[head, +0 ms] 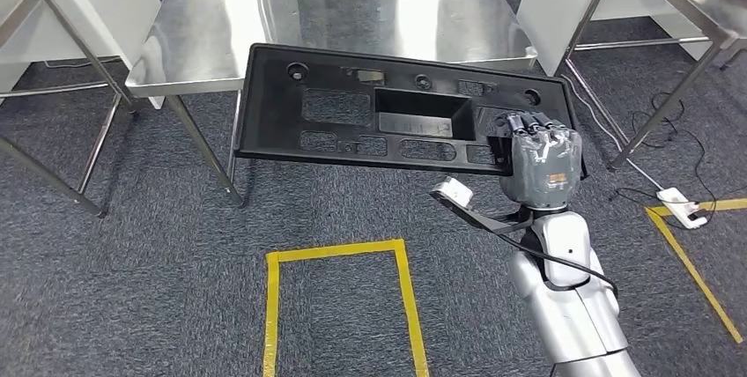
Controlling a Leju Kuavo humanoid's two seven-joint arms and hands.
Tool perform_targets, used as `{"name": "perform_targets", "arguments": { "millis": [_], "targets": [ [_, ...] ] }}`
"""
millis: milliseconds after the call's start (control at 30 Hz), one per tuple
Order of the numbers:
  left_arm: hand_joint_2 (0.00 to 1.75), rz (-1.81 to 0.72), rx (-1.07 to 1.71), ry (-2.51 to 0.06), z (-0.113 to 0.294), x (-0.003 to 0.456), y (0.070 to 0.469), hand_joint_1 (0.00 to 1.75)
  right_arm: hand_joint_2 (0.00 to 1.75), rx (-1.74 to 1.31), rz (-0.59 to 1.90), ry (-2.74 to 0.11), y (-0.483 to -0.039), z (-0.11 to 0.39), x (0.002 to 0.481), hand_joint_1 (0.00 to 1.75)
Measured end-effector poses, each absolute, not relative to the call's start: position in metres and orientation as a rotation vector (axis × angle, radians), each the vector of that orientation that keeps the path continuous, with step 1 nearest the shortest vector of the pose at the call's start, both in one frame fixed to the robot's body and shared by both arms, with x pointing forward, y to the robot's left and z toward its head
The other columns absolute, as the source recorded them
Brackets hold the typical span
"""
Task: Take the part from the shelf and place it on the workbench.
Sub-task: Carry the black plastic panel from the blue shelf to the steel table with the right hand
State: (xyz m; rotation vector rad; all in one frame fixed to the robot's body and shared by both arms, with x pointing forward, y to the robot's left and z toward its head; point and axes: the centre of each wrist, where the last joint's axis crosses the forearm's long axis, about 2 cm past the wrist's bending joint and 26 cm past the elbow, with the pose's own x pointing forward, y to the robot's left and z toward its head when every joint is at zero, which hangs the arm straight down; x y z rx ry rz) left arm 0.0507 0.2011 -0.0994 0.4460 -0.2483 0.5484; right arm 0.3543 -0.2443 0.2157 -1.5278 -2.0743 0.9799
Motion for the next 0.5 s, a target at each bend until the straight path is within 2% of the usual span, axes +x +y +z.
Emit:
{"name": "perform_targets", "arguments": {
  "millis": [500],
  "targets": [
    [1.75,0.550,0.445,-0.230,-0.0987,0.0516,0.1982,0.00,1.75,-1.544,0.991,-2.065,-0.2429,0.2153,0.3539,1.75]
  ]
}}
